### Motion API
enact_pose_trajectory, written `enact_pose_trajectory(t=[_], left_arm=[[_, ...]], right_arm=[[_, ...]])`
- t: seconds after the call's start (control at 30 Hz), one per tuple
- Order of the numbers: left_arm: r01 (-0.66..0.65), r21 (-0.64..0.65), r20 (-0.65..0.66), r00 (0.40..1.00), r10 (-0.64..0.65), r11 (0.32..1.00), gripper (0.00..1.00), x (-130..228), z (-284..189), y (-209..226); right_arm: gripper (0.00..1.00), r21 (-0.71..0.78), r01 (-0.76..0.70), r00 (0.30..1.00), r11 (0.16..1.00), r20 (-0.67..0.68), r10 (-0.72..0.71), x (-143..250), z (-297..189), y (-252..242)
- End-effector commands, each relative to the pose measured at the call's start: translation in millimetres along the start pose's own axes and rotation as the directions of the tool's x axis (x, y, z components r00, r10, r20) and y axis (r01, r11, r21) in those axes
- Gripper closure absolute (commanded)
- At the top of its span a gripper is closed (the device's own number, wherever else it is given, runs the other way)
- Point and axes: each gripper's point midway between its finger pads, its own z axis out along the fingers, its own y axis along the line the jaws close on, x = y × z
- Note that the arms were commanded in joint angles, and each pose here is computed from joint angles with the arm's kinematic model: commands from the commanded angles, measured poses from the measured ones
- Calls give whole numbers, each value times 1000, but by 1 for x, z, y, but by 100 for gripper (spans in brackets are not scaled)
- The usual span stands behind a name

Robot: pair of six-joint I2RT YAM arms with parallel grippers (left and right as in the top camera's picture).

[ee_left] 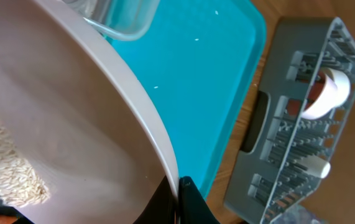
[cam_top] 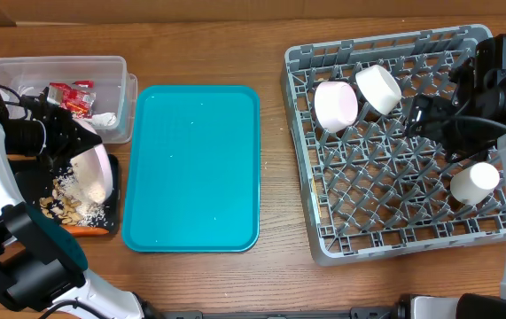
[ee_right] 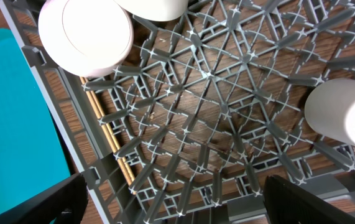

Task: Sort waste into correct bins and load items into the dishwasher
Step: 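Tilt the white plate over the black tray to dump rice and peanuts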

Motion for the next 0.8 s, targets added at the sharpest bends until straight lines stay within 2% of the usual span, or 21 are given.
enact_pose_trajectory(t=[0.0, 0.27, 0.4, 0.43, 0.63, 0.7, 0.77], left_arm=[[-87, 64, 57, 995, 83, 994, 96, -5, -14, -17], [-100, 109, 44, 994, 96, 989, 96, 2, -16, -23], [-51, 99, 22, 999, 49, 994, 96, 10, -23, -12], [-3, 104, 14, 1000, 1, 995, 96, 13, -26, -11], [31, 122, 46, 998, -37, 992, 96, 9, -35, -1], [95, 114, 32, 995, -99, 989, 96, 10, -34, 2], [31, 122, 56, 998, -38, 992, 96, 5, -34, 1]], right_arm=[[7, 8, 9, 1000, 1000, 6, -9, -1, -1, -1], [7, 13, 8, 1000, 1000, 1, -8, 0, -1, -2], [7, 35, 7, 1000, 999, 2, -7, 0, -1, -6], [7, 35, 7, 1000, 999, 2, -7, 0, -1, -6], [7, 35, 7, 1000, 999, 2, -7, 0, -1, -6], [7, 35, 7, 1000, 999, 1, -7, 0, -1, -6], [7, 36, 7, 1000, 999, -1, -7, 1, -1, -6]])
